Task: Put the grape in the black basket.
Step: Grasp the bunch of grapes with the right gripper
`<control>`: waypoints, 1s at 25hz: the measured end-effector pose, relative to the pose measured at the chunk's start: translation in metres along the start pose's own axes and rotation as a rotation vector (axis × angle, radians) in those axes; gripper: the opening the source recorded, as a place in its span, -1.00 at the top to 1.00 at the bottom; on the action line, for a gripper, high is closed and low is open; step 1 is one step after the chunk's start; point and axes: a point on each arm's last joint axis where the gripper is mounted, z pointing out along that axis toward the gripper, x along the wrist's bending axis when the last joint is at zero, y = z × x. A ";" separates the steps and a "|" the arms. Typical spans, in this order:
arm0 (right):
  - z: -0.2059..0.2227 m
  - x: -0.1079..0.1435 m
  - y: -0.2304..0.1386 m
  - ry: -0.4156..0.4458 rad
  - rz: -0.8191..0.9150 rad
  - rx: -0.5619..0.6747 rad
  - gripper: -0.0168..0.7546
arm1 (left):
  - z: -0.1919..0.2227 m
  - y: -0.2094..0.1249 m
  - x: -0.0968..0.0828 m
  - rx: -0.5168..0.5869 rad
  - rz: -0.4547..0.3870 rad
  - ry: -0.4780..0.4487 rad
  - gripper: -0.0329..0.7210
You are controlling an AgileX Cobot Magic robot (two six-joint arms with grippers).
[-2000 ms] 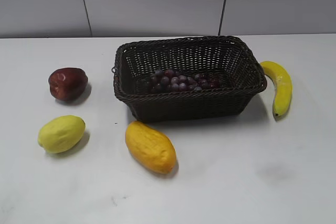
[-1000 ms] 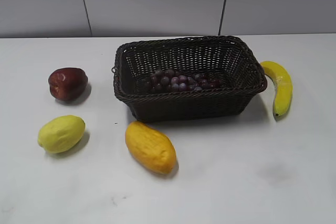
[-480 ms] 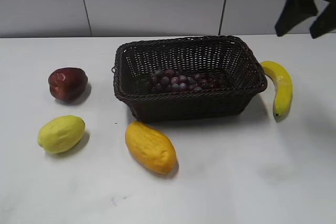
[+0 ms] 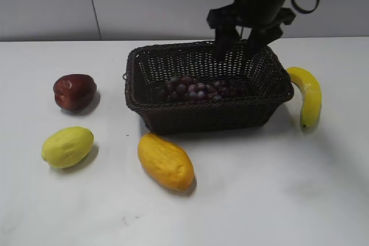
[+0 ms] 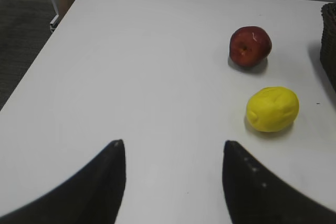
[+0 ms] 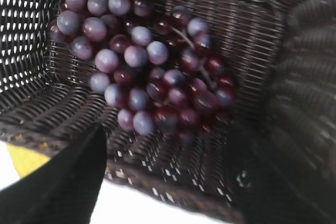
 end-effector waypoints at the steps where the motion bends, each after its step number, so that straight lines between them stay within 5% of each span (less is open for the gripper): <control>1: 0.010 0.003 0.002 0.001 -0.007 0.013 -0.43 | 0.000 0.000 0.000 0.000 0.000 0.000 -0.55; 14: 0.093 -0.008 0.008 -0.055 -0.025 0.144 -0.34 | 0.000 0.000 0.000 0.000 0.000 0.000 -0.55; 17: 0.092 -0.008 0.008 -0.054 -0.024 0.143 -0.04 | 0.000 0.000 0.000 0.000 0.000 0.000 -0.55; 21: 0.093 -0.008 0.008 -0.053 -0.023 0.145 0.77 | 0.000 0.000 0.000 0.000 0.000 0.000 -0.55; 25: 0.091 -0.007 0.008 -0.052 -0.023 0.141 0.96 | 0.000 0.000 0.000 0.000 0.000 0.000 -0.55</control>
